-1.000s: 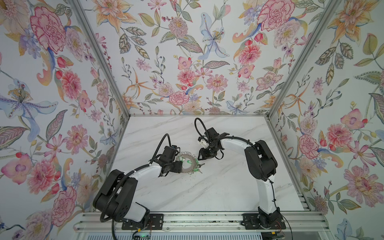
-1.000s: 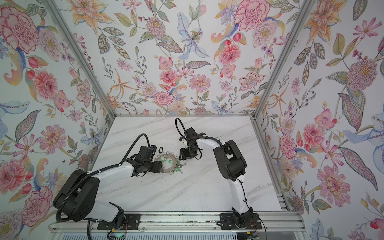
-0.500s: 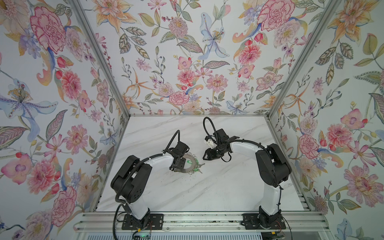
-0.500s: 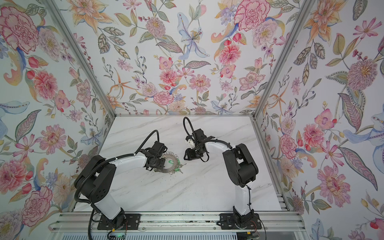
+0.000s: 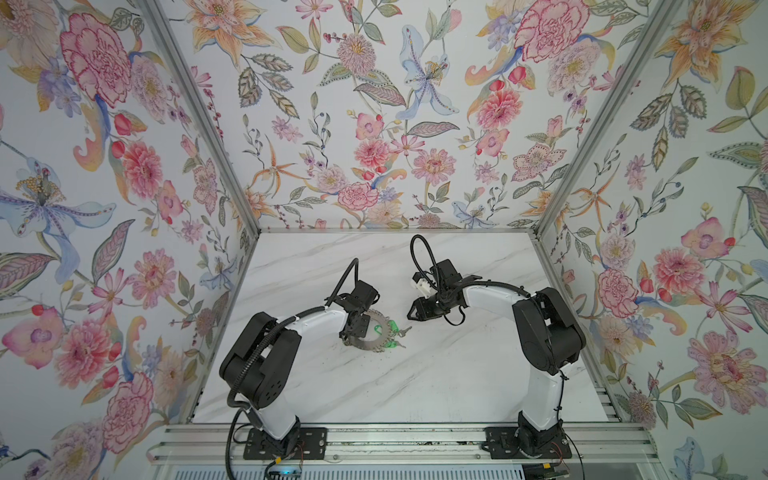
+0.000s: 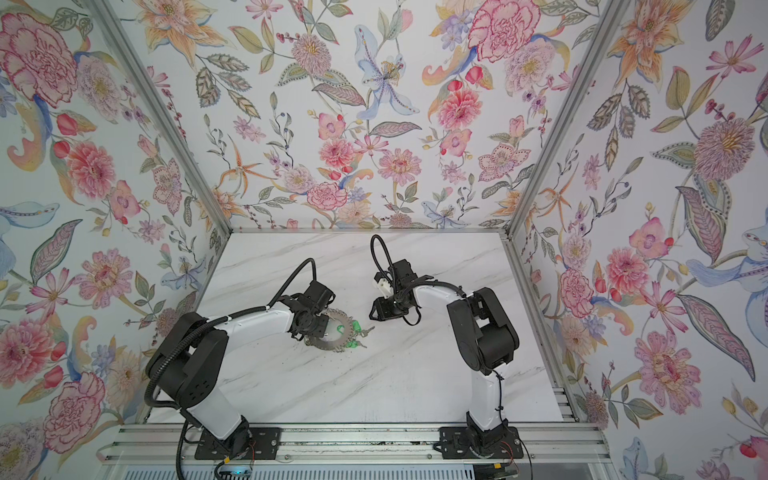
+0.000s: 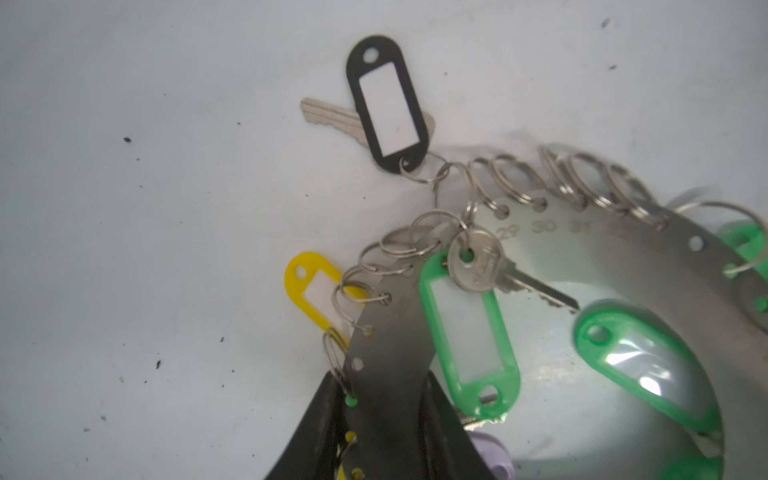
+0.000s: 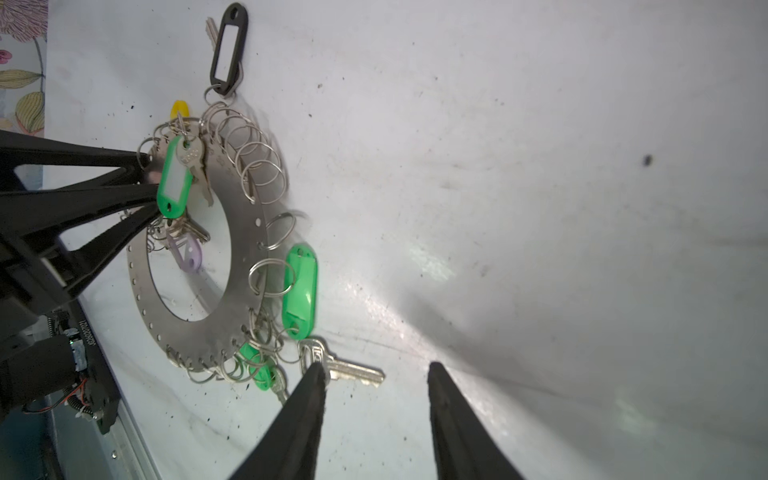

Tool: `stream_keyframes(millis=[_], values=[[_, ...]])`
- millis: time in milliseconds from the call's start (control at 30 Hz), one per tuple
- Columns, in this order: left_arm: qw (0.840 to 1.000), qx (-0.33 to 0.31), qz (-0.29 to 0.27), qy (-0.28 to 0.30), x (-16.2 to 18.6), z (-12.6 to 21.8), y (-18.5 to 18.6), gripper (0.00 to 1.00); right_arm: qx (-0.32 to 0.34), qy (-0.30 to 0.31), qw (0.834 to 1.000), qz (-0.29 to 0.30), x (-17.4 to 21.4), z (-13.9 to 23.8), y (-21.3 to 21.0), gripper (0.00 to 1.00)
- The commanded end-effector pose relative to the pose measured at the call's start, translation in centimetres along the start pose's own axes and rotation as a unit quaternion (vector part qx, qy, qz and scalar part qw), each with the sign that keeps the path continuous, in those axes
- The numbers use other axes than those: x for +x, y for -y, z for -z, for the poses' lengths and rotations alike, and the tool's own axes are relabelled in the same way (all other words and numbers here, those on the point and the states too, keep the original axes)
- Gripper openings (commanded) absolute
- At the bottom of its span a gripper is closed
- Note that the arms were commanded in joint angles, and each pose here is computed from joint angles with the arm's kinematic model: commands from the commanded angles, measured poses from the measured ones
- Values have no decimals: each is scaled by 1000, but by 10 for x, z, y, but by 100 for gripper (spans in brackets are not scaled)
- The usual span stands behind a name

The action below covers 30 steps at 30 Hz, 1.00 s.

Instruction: Remove the keys from the keyring

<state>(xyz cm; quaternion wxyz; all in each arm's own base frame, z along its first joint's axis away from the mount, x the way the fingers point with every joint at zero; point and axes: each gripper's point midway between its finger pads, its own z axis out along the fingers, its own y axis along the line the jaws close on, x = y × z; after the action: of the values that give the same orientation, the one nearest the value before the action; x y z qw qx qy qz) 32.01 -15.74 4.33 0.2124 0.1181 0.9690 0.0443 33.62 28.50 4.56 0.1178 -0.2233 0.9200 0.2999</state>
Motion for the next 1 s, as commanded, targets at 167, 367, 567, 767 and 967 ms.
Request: stream_keyframes(millis=[167, 367, 567, 767, 967], values=[[990, 26, 17, 135, -57, 80, -8, 30, -39, 29, 999, 7, -9, 11, -17, 43], [987, 29, 11, 160, -70, 102, -13, 29, -61, 46, 997, 16, -13, 17, -25, 43], [986, 68, 2, 151, -69, 96, 4, 29, -45, 63, 997, -4, -15, 26, -13, 43], [991, 69, -3, 114, -49, 68, 12, 31, -29, 77, 996, -35, -15, 33, 6, 43], [992, 66, -18, 105, -39, 59, 24, 31, -25, 78, 996, -41, -14, 31, 10, 43]])
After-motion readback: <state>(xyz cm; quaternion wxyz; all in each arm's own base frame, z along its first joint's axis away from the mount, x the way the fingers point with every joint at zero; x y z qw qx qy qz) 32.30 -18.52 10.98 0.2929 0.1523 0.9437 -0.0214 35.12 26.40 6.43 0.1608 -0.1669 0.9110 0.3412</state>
